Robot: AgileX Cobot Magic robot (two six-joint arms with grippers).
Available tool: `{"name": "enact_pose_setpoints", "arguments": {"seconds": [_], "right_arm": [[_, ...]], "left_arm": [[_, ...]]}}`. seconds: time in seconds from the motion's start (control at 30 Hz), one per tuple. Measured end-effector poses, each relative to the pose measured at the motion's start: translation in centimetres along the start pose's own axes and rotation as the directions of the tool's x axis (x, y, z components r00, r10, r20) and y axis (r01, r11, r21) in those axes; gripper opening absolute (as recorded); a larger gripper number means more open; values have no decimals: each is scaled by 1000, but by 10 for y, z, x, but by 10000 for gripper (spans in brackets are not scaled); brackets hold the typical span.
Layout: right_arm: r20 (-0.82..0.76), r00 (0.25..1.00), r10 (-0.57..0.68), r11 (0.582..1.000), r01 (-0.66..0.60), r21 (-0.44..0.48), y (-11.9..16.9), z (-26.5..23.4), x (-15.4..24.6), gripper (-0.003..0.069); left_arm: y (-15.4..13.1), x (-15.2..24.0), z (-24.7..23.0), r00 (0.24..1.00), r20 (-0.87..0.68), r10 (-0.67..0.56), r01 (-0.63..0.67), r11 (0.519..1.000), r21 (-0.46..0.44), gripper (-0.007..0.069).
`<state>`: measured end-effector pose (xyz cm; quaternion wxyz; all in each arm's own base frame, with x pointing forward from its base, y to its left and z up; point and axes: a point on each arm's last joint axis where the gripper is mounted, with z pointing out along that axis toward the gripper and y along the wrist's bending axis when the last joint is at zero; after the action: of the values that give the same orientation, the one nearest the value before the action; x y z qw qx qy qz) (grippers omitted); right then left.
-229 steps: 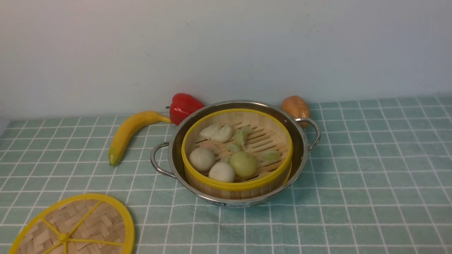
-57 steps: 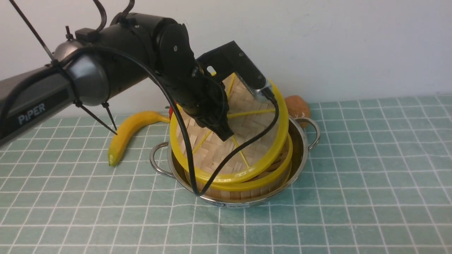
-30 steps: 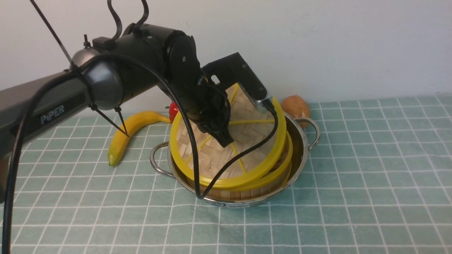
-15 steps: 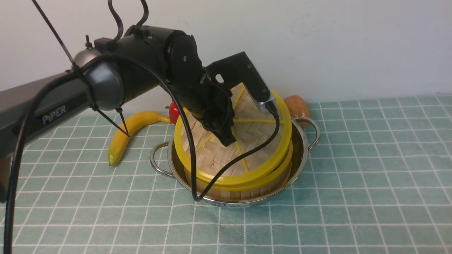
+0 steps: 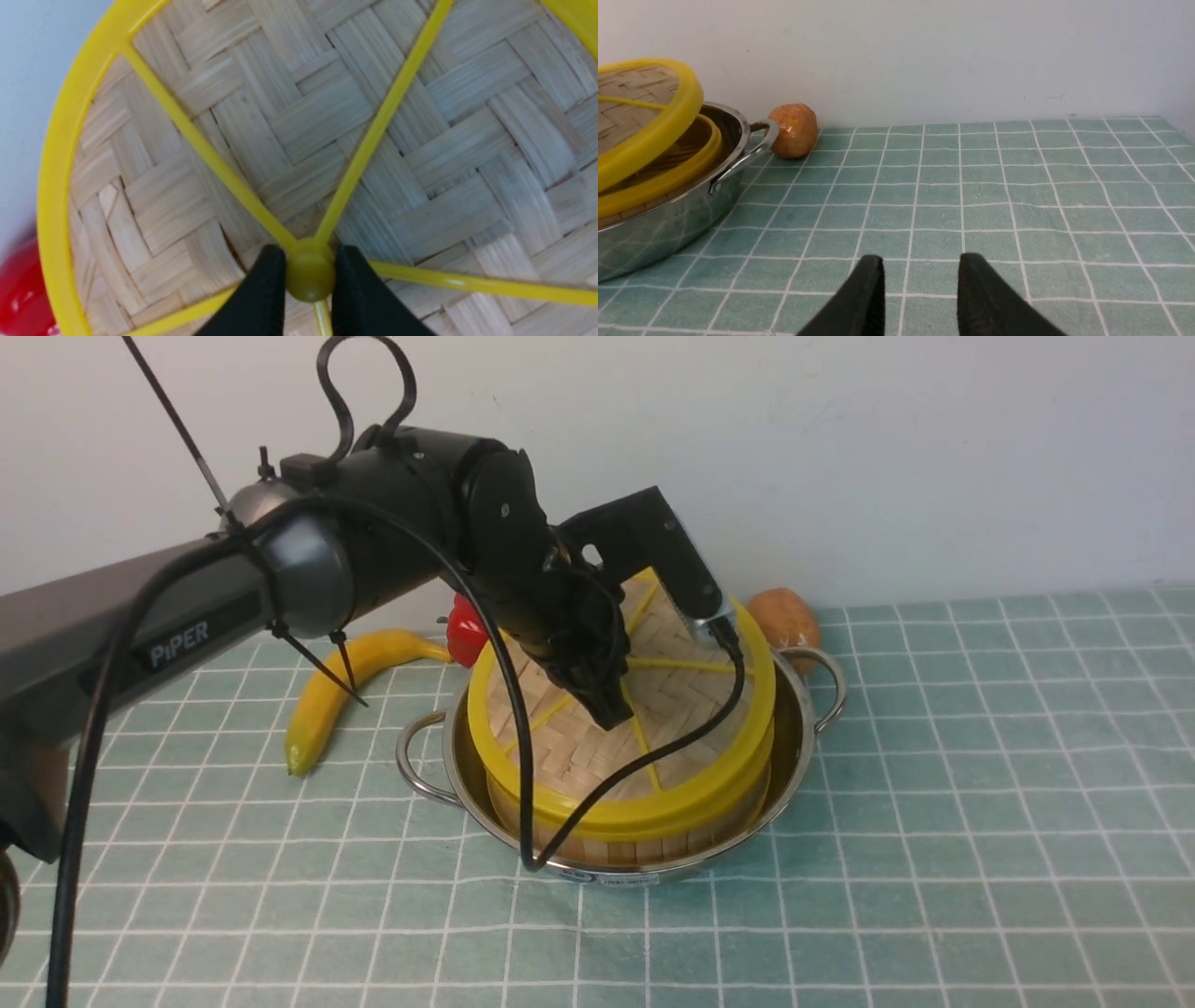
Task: Place the steamer in the pot on the blue tablecloth, and put the lid on the steamer.
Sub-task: 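Place the yellow bamboo steamer lid onto the steamer in the pot with the left gripper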
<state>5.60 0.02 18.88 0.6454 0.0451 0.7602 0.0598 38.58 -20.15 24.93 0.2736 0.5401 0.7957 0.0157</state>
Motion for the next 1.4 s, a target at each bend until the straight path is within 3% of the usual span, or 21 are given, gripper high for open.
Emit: {"name": "enact_pose_setpoints", "arguments": {"seconds": [1.0,1.1,1.4], "right_arm": [[0,1000,0,1000,0,0,0,0,0,243],[0,1000,0,1000,0,0,0,0,0,243],[0,1000,0,1000,0,0,0,0,0,243]], "left_arm": [[-1,3,29,1000,4,-7,7,1000,-2,118],[-1,2,28,1000,3,-7,7,1000,-1,155],[2,0,19,1000,12,-1,1,1000,-18,424]]}}
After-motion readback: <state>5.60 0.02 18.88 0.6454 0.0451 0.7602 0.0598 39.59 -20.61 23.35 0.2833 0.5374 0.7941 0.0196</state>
